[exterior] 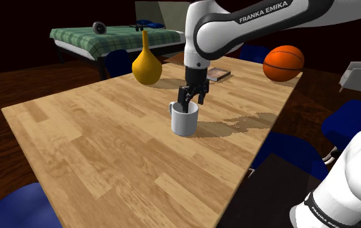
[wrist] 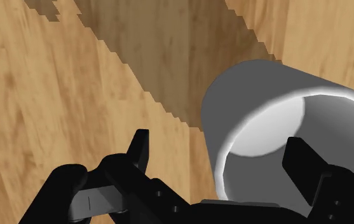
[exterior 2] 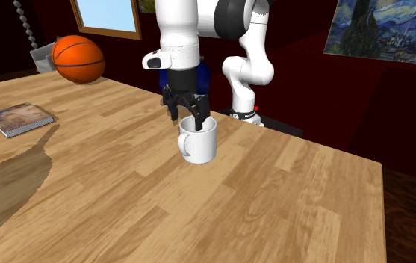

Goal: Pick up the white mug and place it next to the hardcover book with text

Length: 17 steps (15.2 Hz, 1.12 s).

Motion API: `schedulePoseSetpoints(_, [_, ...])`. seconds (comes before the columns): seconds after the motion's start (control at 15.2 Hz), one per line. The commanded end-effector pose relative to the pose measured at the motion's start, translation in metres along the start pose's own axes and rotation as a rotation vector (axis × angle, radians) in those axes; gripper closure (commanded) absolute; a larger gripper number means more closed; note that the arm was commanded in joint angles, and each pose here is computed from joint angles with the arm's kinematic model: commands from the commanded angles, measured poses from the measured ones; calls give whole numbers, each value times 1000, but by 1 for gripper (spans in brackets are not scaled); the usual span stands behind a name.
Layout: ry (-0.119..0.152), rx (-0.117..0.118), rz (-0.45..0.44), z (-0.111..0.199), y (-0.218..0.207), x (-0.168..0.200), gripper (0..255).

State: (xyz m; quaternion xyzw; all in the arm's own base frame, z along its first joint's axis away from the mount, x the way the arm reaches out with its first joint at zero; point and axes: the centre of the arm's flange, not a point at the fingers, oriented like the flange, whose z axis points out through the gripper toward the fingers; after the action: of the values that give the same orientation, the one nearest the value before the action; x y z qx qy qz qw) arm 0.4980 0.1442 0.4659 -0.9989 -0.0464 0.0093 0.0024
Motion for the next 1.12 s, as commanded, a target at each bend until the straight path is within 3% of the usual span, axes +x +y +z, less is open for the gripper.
schedulePoseSetpoints(0.0, [0, 0, 0, 4, 0, 0, 0])
schedulePoseSetpoints(0.4, [0, 0, 0, 4, 0, 0, 0])
schedulePoseSetpoints(0.46, [0, 0, 0, 4, 0, 0, 255])
schedulePoseSetpoints(1.06, [0, 0, 0, 4, 0, 0, 255])
